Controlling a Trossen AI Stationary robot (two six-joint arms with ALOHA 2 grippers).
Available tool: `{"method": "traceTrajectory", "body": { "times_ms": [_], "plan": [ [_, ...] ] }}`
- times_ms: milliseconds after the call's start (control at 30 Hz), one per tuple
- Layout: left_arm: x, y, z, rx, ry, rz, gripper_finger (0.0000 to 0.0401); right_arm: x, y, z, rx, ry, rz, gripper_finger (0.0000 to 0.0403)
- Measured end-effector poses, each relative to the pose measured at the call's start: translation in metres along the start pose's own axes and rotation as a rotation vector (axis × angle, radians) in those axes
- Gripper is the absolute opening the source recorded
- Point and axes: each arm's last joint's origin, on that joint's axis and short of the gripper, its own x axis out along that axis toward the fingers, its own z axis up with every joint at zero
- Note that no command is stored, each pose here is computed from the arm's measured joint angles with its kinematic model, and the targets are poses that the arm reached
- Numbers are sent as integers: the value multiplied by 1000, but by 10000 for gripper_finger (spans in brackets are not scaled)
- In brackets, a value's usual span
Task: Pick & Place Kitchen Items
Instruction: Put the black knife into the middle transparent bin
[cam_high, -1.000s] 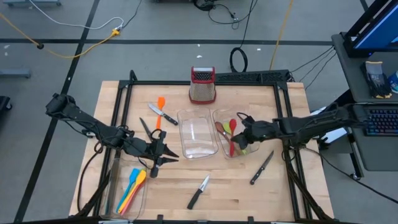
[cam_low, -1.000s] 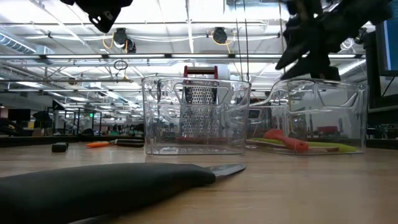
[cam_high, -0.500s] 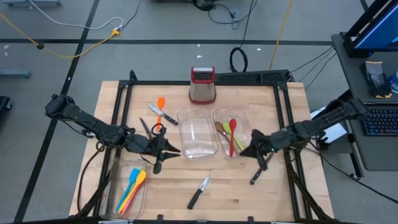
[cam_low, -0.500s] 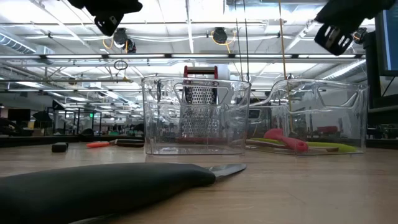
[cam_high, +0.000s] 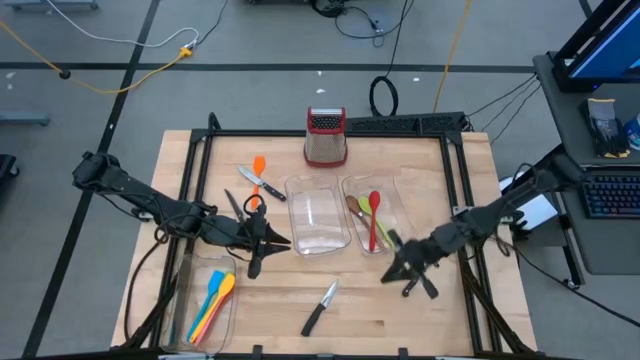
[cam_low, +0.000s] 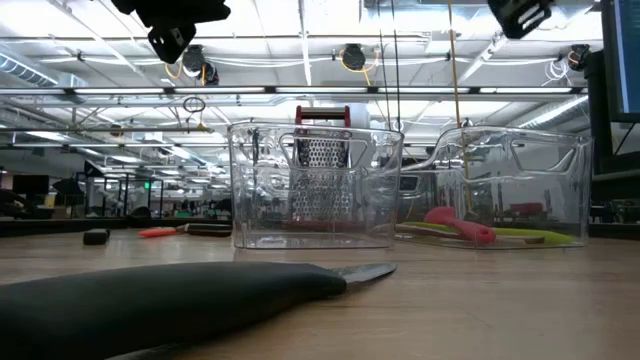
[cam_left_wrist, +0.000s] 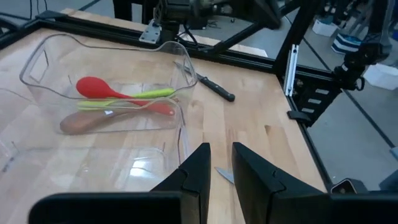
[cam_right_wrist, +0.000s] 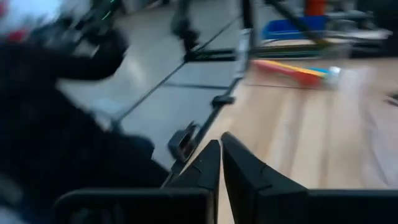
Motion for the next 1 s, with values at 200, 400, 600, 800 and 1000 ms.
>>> {"method": "traceTrajectory", "body": {
  "times_ms": [200,400,600,800,1000],
  "plan": [
    [0,0,0,-1,0,0,65,22,-2,-21,-120,100,-55,13],
    [0,0,0,-1,0,0,65,36,5,-41,-205,209,-102,49],
    [0,0,0,-25,0,0,65,36,26,-58,-272,422,-142,105],
    [0,0,0,-55,-2,5,65,31,47,-72,-254,574,-111,155],
    [0,2,1,-51,-17,38,65,18,51,-89,-252,760,-150,171]
  ]
}}
